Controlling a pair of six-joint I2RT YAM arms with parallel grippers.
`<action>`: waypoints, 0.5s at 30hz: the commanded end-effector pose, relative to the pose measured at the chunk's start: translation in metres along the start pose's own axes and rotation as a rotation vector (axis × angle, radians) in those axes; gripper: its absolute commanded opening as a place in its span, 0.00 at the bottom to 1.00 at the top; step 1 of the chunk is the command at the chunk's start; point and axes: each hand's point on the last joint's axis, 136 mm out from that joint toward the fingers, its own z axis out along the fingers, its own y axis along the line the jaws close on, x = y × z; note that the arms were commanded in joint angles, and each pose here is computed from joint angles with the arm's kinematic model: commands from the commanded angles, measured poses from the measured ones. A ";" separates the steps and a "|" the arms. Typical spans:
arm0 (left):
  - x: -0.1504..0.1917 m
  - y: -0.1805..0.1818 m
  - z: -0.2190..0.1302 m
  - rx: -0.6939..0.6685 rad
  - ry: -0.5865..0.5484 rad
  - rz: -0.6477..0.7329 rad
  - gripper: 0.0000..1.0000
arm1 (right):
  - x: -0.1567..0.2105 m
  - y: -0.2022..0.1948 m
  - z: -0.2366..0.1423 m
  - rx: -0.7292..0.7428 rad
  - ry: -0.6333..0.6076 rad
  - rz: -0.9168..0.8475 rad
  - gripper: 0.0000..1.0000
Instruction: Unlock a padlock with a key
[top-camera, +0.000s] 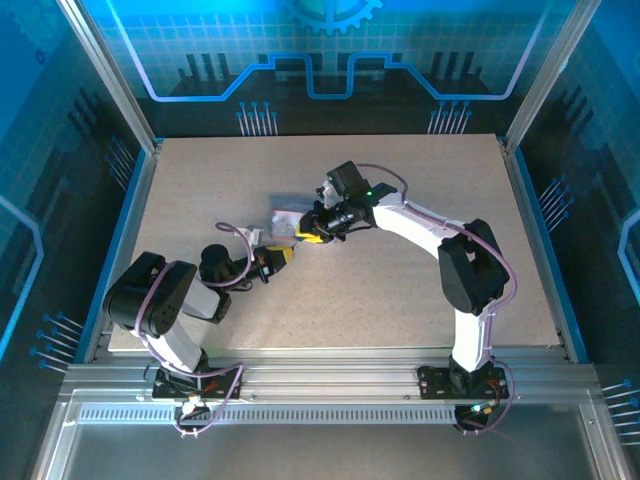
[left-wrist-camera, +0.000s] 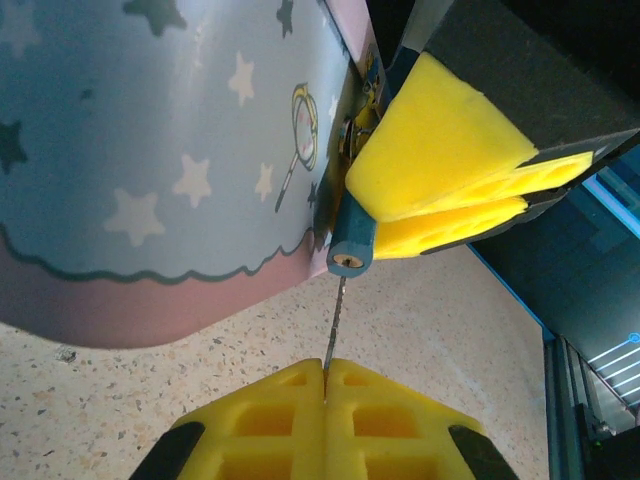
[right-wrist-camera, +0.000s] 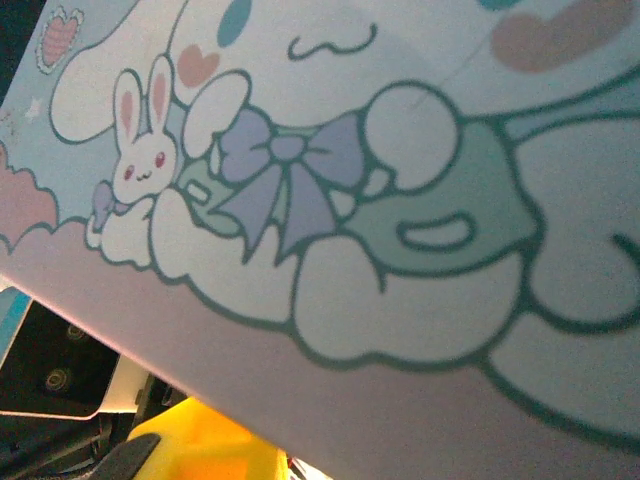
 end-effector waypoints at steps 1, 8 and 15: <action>-0.016 -0.012 0.000 0.050 -0.033 0.034 0.00 | -0.003 0.020 -0.013 -0.071 -0.015 -0.047 0.00; -0.017 -0.014 0.000 0.052 -0.036 0.032 0.00 | -0.002 0.019 -0.012 -0.072 -0.012 -0.047 0.00; -0.014 -0.009 0.004 0.051 -0.020 0.005 0.00 | -0.001 0.024 -0.015 -0.085 -0.017 -0.060 0.00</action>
